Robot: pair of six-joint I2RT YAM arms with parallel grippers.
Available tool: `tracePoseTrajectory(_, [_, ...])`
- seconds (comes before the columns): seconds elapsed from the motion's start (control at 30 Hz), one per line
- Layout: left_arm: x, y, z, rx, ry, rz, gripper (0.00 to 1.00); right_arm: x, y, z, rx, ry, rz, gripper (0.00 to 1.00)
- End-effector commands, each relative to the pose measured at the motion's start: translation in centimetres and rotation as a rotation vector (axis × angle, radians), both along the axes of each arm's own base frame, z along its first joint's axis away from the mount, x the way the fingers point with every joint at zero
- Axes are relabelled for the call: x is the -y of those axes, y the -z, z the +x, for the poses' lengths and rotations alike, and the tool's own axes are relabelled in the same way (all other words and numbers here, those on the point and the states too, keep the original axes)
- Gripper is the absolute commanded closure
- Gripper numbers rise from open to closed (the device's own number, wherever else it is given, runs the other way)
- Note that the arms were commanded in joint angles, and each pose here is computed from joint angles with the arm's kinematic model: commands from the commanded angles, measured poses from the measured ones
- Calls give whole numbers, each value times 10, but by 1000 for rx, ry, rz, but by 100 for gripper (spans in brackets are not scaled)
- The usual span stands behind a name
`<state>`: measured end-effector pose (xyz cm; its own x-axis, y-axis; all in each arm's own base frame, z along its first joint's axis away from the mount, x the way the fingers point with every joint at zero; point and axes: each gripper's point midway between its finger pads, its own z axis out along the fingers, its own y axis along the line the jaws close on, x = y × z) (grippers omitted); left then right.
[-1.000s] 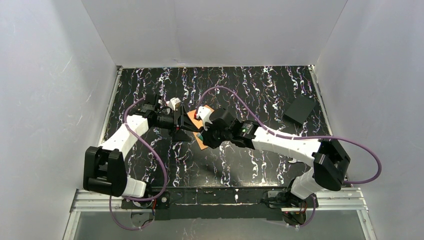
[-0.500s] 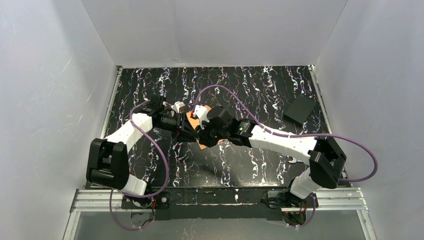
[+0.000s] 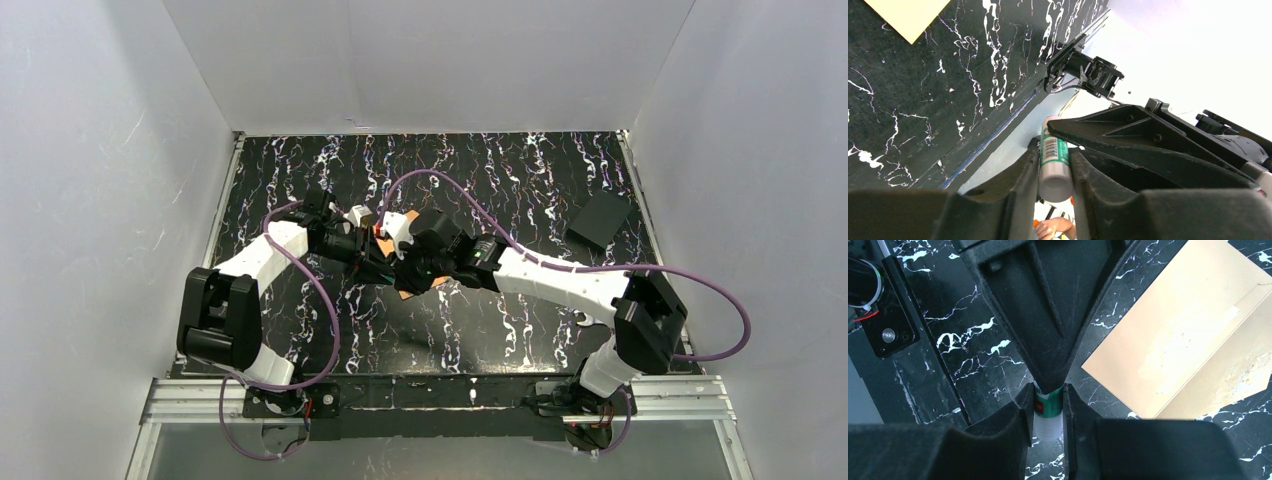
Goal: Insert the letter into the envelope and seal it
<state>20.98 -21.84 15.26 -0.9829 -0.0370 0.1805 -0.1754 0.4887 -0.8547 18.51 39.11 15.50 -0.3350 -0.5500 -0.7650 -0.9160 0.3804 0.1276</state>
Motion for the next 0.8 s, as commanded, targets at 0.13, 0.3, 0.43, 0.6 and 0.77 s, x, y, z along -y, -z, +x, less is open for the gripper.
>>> tracePoseTrajectory(0.13, [9, -12, -7, 9, 47, -14, 100, -14, -13, 10, 28, 3, 22, 74])
tracePoseTrajectory(0.3, [8, -13, -1, 41, 36, 19, 100, -7, -17, 23, 12, 116, 26, 51])
tracePoseTrajectory(0.43, [11, -25, 16, 109, 14, 7, 100, 1, -60, 45, -115, 221, 196, 24])
tracePoseTrajectory(0.6, [22, -57, 56, 230, -78, -47, 100, 27, -118, 67, -192, 324, 453, 5])
tracePoseTrajectory(0.77, [34, -100, 100, 404, -180, -147, 100, 50, -167, 91, -300, 473, 681, 2])
